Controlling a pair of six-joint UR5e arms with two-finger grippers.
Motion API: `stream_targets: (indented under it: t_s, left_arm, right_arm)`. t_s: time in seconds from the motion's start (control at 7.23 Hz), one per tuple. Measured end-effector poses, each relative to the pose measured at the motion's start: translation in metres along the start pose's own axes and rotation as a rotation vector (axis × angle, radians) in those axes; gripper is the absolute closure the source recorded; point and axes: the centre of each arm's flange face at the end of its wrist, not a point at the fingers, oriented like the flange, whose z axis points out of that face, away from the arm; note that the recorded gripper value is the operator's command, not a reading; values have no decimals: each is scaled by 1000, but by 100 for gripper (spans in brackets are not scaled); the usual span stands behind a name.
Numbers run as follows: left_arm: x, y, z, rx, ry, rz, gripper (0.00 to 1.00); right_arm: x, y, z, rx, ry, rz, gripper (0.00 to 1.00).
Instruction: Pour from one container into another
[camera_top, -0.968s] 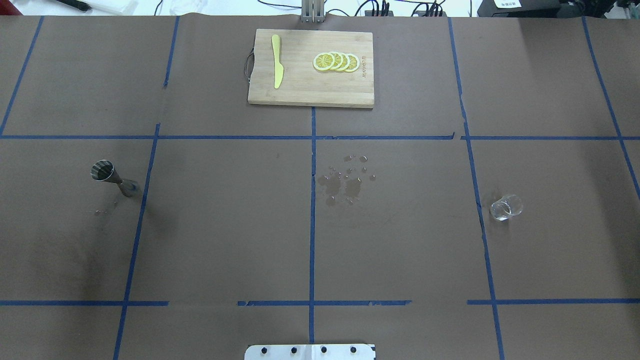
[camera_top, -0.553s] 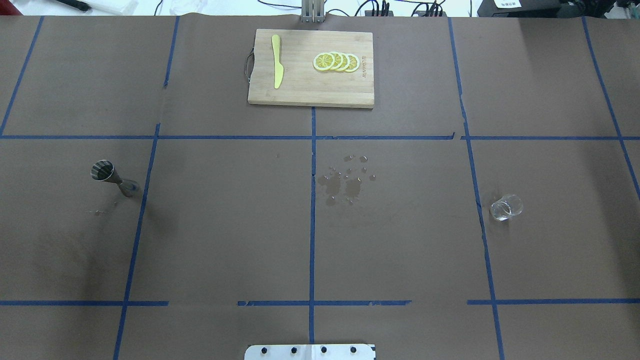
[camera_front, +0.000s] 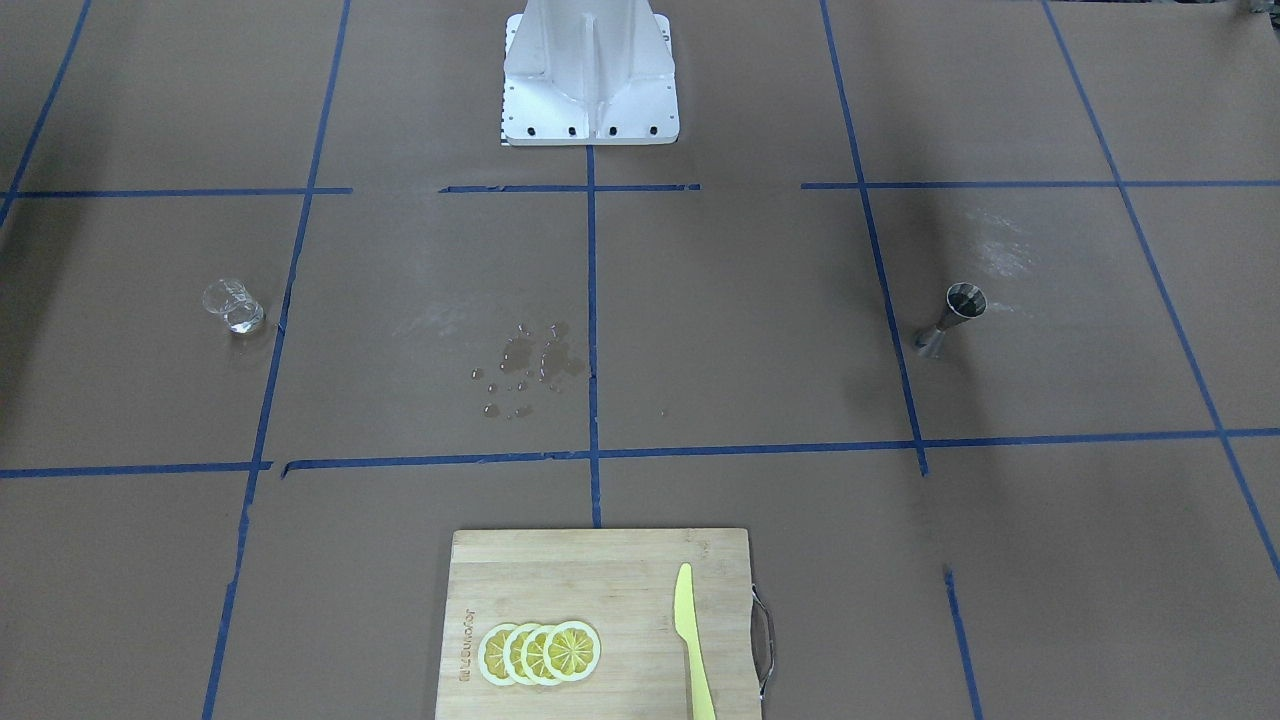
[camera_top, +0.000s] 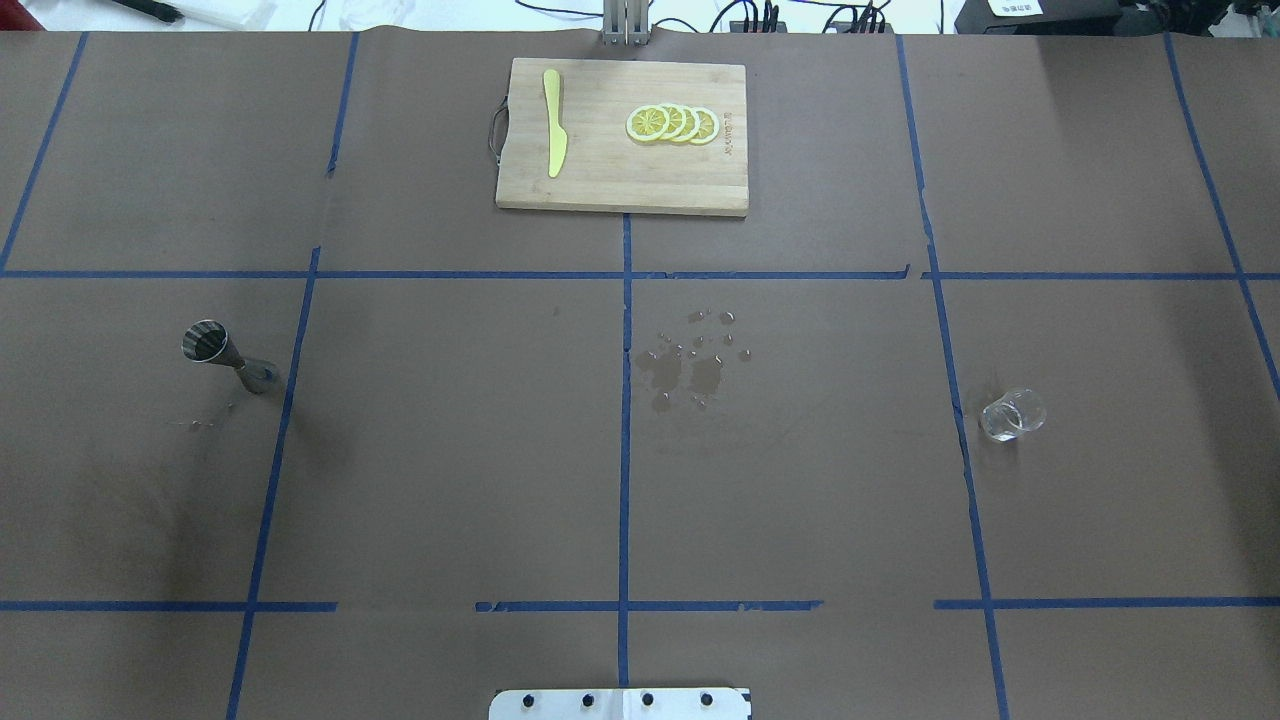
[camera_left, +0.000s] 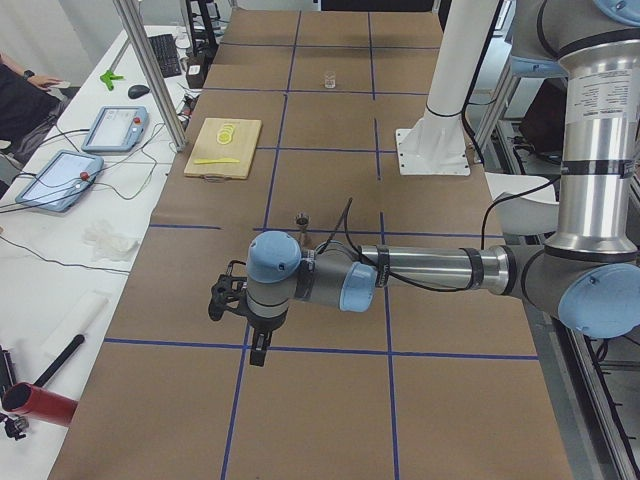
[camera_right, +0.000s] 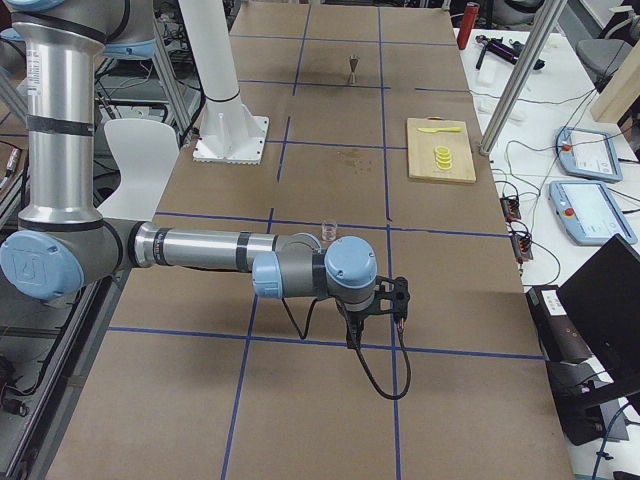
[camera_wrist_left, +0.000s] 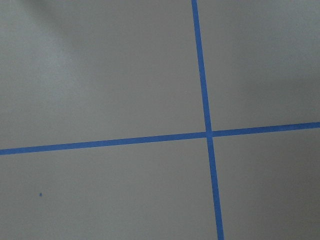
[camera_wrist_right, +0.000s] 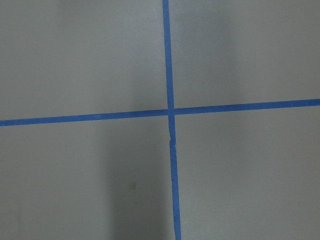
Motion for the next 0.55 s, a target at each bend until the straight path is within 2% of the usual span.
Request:
stream_targets:
  t_s: [0.55]
  left_arm:
    - [0, 0, -1, 2, 0, 1, 0]
  right_arm:
    - [-1, 0, -1, 2, -1, -2, 0]
